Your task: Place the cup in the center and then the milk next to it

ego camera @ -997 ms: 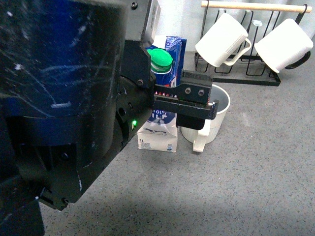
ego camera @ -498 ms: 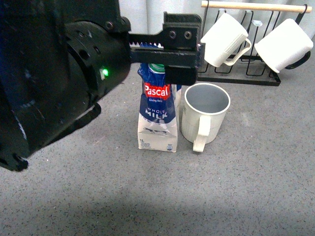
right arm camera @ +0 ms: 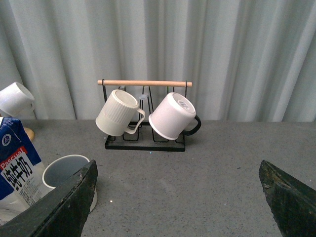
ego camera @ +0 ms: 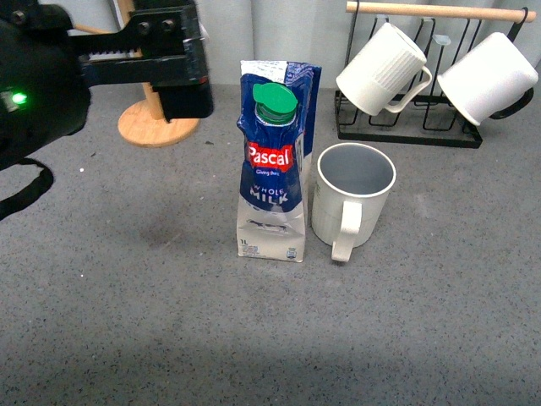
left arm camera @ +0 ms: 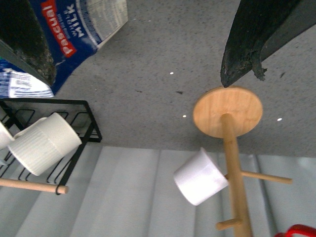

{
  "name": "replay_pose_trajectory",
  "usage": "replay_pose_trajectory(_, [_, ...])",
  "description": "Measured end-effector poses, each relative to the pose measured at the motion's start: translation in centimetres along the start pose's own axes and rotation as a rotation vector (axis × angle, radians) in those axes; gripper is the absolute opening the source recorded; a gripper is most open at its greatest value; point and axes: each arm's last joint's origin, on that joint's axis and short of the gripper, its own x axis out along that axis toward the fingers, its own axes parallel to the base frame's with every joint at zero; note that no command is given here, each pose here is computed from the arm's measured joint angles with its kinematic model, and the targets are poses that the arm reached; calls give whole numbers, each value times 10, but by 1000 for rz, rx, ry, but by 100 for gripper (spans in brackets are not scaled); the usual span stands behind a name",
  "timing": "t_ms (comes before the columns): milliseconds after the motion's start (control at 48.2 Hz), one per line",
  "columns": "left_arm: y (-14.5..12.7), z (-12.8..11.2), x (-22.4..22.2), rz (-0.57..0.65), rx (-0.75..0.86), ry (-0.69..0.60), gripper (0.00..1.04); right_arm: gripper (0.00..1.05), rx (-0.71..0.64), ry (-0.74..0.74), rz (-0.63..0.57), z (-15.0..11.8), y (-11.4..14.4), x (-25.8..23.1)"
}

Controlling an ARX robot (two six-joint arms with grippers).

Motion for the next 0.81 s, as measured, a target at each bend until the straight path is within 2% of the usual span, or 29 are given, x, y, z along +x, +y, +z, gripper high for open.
replay_pose_trajectory(187, [30,-5,-23,48,24,19,98,96,0,0,0,0,0,0])
replay_pose_trajectory(291, [34,-5,-26,65,38,19,98,96,0,0,0,0,0,0])
replay_pose_trajectory(374, [40,-7,-35,102,74,-102,82,96,0,0,0,0,0,0])
replay_pose_trajectory(394, [45,-6,-44,108,80,-132,73,96,0,0,0,0,0,0])
replay_pose_trajectory(457, [52,-3,-55,114,88,-147,60,96,0,0,-1,0,0,0])
replay_pose_trajectory(561, [58,-3,-68,118,93,-147,46,96,0,0,0,0,0,0])
replay_pose_trajectory(706, [68,6,-93,123,100,-147,12,96,0,0,0,0,0,0])
replay_pose_trajectory(747, [69,6,-97,120,101,-150,5,96,0,0,0,0,0,0])
replay_pose_trajectory(810, [71,5,-103,117,103,-147,4,96,0,0,0,0,0,0])
